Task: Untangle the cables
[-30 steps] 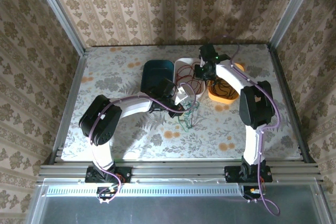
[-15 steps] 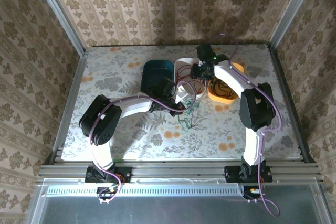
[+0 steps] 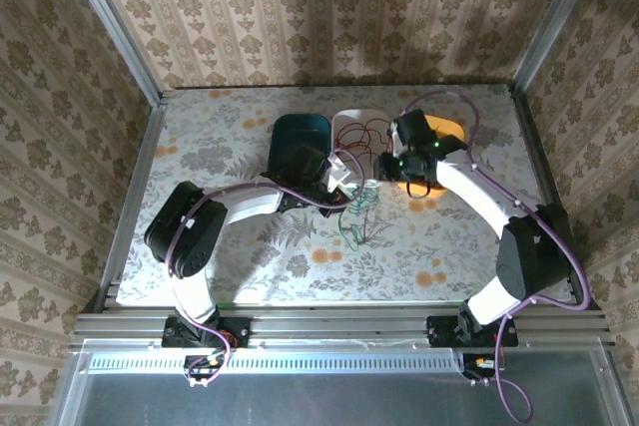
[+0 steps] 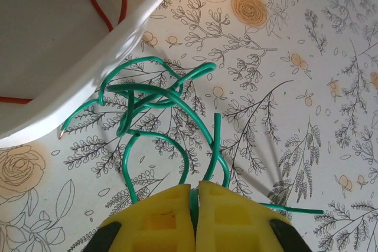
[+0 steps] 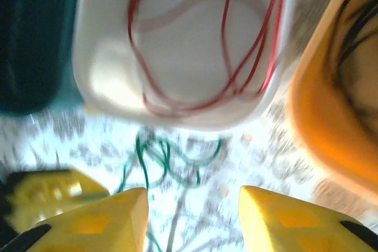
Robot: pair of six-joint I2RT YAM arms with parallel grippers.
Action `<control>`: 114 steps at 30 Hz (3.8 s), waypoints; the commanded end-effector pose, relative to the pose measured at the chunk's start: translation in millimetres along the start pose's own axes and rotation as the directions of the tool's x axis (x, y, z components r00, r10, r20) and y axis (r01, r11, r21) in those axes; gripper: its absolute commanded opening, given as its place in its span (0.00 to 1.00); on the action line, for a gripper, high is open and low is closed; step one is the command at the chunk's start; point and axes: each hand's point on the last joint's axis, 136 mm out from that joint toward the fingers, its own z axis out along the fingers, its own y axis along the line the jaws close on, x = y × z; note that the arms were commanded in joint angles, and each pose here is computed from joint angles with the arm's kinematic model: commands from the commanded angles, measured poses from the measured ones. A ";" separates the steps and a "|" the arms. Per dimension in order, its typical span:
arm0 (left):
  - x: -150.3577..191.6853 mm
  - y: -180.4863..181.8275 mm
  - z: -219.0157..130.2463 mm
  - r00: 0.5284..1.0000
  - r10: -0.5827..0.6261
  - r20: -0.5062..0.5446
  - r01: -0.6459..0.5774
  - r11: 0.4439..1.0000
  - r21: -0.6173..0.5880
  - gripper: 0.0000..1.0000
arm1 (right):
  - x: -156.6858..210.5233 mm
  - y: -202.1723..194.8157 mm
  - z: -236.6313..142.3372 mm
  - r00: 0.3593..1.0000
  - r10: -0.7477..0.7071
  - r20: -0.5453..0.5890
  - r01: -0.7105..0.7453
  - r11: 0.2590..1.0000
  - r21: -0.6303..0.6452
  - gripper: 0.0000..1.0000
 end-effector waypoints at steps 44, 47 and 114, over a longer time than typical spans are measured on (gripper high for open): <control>5.8 -5.7 -11.0 1.000 -0.012 0.020 0.012 1.000 0.014 0.10 | 56.0 13.3 57.0 0.948 -0.047 -0.316 0.000 0.989 -0.148 0.00; 8.6 -3.8 -10.4 1.000 -0.015 0.014 0.015 1.000 0.006 0.10 | 61.5 14.0 47.5 0.950 -0.046 -0.308 -0.005 0.987 -0.161 0.00; 40.5 -5.4 -17.1 0.994 0.027 -0.107 -0.028 1.000 -0.007 0.00 | 51.7 -38.9 81.2 0.944 0.006 -0.330 0.059 0.981 0.187 0.41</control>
